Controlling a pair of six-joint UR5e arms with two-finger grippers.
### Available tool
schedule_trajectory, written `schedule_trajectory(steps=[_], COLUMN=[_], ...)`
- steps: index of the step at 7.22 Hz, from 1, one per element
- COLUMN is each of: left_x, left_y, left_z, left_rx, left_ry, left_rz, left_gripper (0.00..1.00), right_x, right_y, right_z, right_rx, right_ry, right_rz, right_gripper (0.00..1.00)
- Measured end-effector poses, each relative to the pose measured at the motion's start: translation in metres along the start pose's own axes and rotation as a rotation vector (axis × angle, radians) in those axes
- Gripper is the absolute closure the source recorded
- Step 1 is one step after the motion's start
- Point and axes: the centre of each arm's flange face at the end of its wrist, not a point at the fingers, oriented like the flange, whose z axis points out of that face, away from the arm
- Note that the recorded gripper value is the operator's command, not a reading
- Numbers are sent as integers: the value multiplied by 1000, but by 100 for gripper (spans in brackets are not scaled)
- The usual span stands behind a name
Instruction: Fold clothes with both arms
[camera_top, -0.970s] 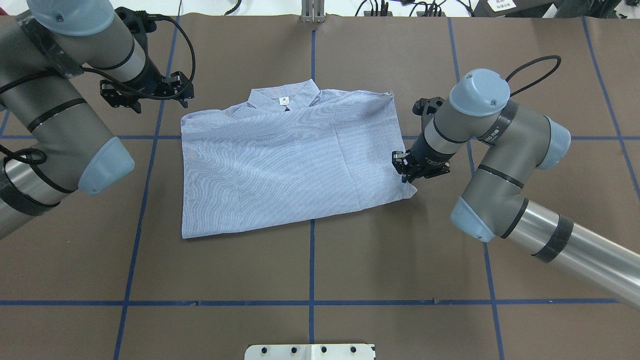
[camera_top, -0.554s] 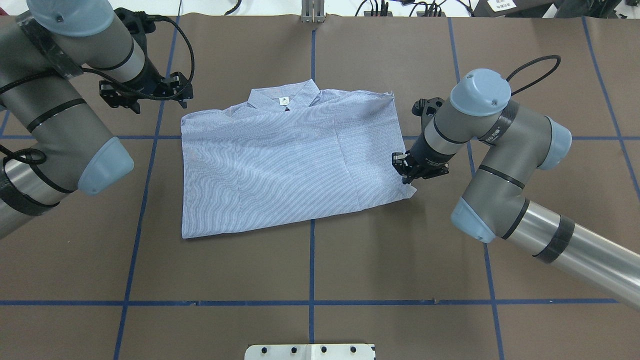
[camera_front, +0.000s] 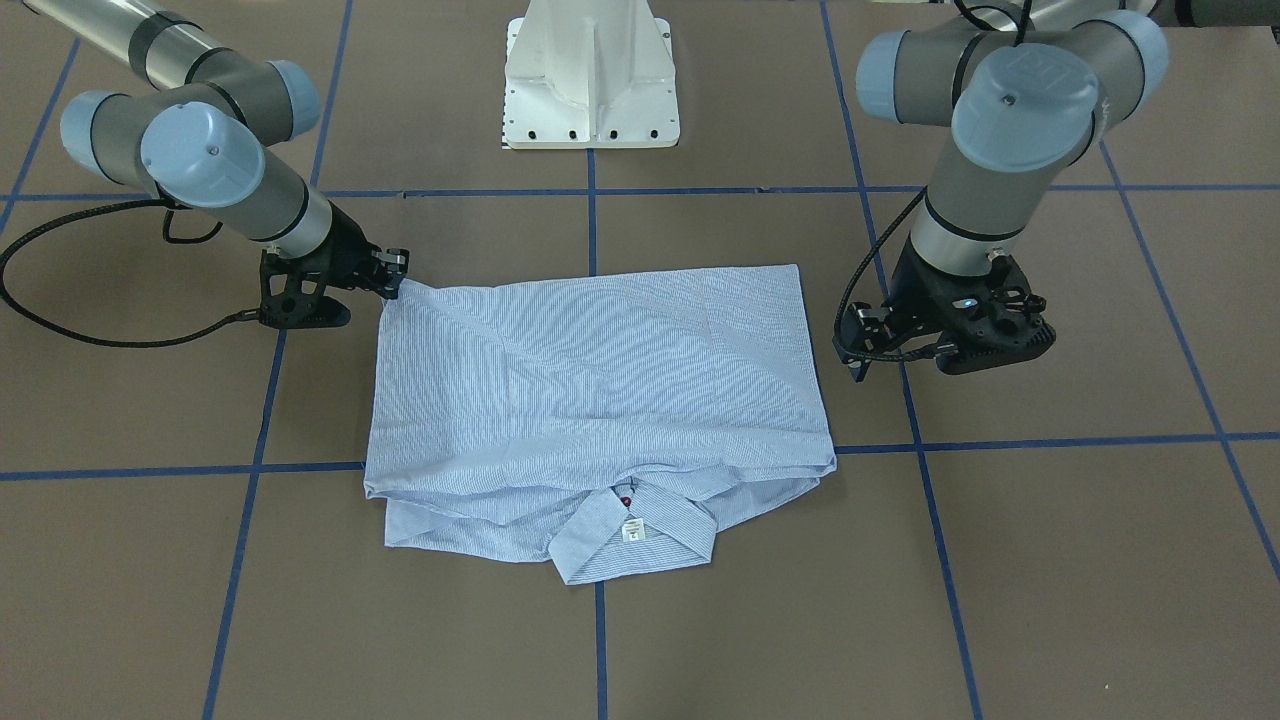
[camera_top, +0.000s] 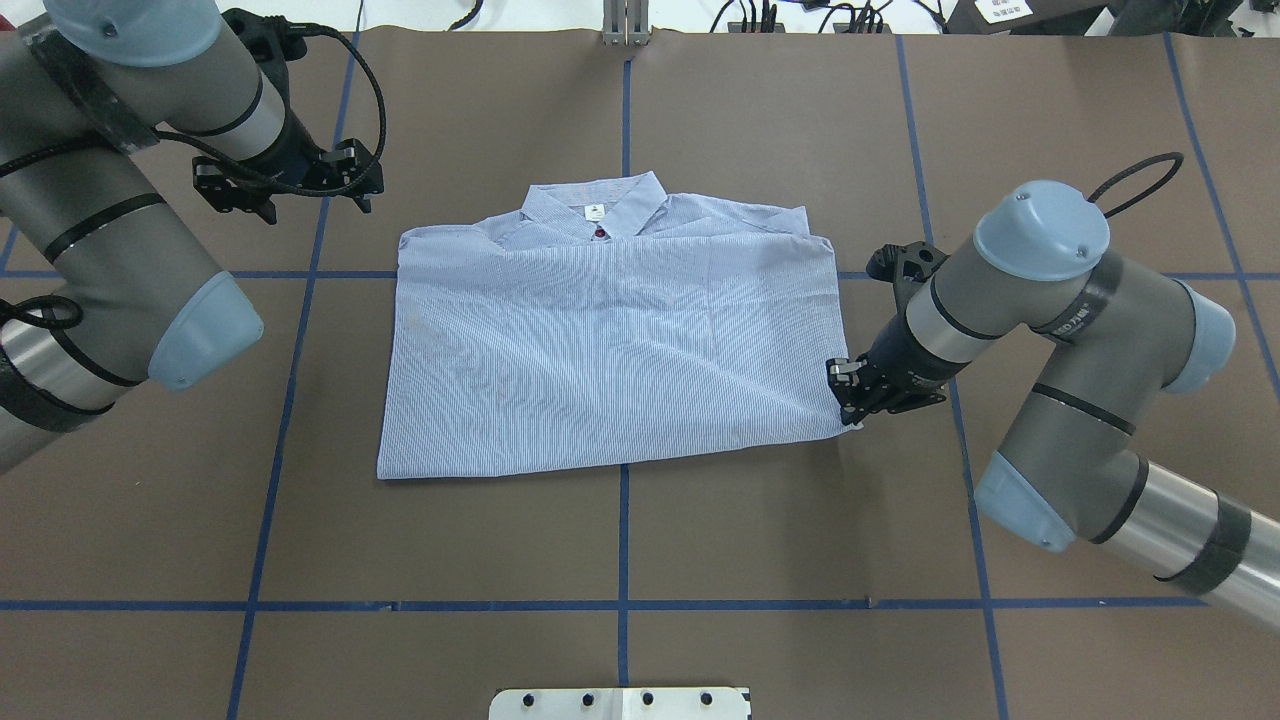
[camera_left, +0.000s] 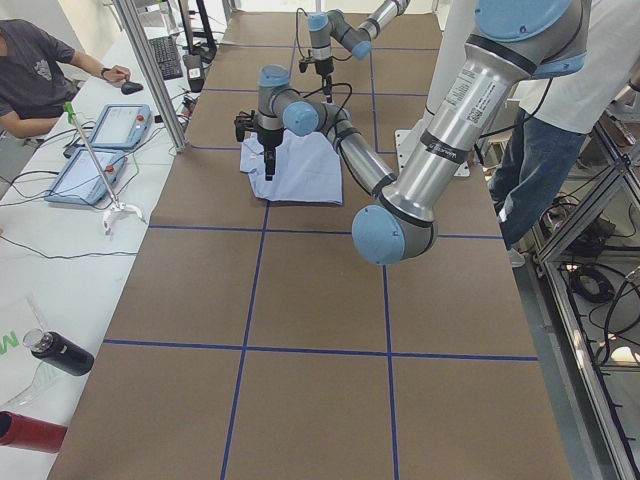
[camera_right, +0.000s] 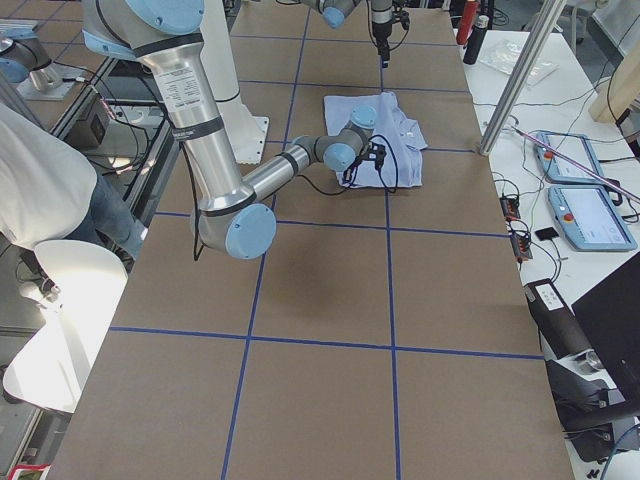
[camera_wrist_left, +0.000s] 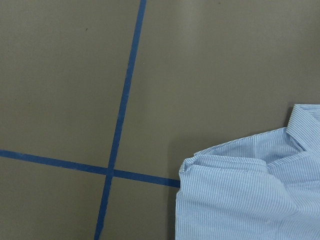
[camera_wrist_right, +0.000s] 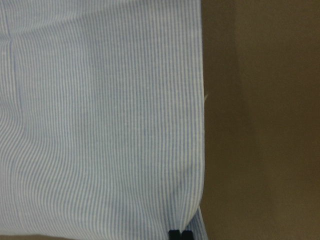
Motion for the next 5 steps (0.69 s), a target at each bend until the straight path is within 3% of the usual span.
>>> schedule_trajectory(steps=[3, 5], left_x=[0, 3], left_y=[2, 6], left_z=[-6, -16], left_rx=[18, 41], left_ry=[-5, 0], left_rz=[-20, -29], left_gripper=[2, 2], right_x=[34, 61], right_y=[75, 142], right_z=[0, 3], right_rx=[-72, -162], right_ry=[19, 62], right_rz=[-19, -8], right_gripper=[100, 100])
